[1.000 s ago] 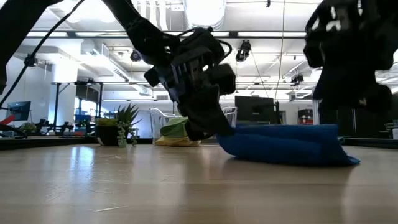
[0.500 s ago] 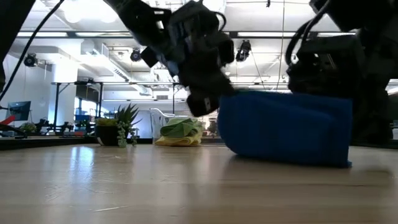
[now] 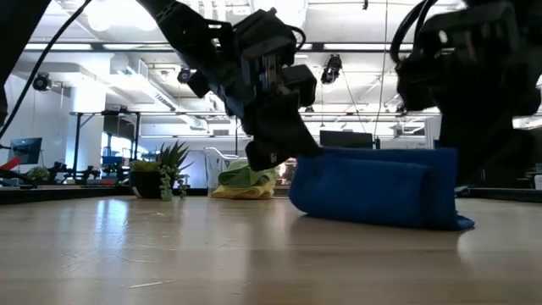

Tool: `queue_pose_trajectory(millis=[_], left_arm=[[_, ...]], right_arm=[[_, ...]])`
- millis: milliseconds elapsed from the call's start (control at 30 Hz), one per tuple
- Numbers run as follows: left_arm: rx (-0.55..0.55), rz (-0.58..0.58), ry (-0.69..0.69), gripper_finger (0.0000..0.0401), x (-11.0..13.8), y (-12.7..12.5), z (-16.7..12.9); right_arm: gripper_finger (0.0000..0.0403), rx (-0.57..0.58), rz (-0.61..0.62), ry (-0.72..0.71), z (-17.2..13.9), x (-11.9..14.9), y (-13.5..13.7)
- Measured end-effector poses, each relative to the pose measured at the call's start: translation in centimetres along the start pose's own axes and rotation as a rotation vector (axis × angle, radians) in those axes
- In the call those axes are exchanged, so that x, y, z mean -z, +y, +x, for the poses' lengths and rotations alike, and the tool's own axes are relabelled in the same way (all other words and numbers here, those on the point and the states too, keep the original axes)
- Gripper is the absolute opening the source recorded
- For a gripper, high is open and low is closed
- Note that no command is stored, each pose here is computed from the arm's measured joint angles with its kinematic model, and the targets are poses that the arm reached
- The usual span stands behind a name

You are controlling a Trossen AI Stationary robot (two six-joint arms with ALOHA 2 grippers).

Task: Fold microfiber towels
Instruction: Fold the bottom blue towel

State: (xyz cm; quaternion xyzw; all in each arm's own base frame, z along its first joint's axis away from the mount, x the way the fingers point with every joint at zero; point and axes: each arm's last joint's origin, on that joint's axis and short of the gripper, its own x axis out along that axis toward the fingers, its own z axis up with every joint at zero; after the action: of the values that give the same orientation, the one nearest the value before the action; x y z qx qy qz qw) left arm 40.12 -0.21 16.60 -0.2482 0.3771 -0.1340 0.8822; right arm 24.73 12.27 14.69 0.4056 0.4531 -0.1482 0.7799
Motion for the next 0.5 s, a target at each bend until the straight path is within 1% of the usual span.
queue_pose_trajectory(millis=[100, 133, 200, 267, 400, 500], left_arm=[[-0.010, -0.005, 0.005, 0.0000, 0.3, 0.4, 0.5], [-0.012, -0.007, 0.007, 0.0000, 0.4, 0.4, 0.5], [-0.005, 0.014, -0.037, 0.0000, 0.0, 0.5, 0.8], [0.000, 0.000, -0.052, 0.0000, -0.2, 0.6, 0.7], [0.015, 0.010, -0.111, 0.0000, -1.1, 0.8, 0.3], [0.007, 0.003, -0.116, 0.0000, -1.2, 1.2, 0.1]], right_arm=[[0.0050, -0.006, -0.005, -0.005, -1.1, -0.1, 0.1], [0.0050, 0.007, -0.006, -0.004, -1.4, -0.1, -0.1], [0.0049, 0.021, -0.006, -0.011, -1.9, -0.2, -0.3], [0.0050, 0.025, -0.003, -0.030, -2.5, -0.3, -0.3], [0.0050, 0.055, -0.001, -0.043, -3.1, -0.3, -0.6], [0.0050, 0.070, 0.002, -0.044, -3.2, -0.3, -0.8]])
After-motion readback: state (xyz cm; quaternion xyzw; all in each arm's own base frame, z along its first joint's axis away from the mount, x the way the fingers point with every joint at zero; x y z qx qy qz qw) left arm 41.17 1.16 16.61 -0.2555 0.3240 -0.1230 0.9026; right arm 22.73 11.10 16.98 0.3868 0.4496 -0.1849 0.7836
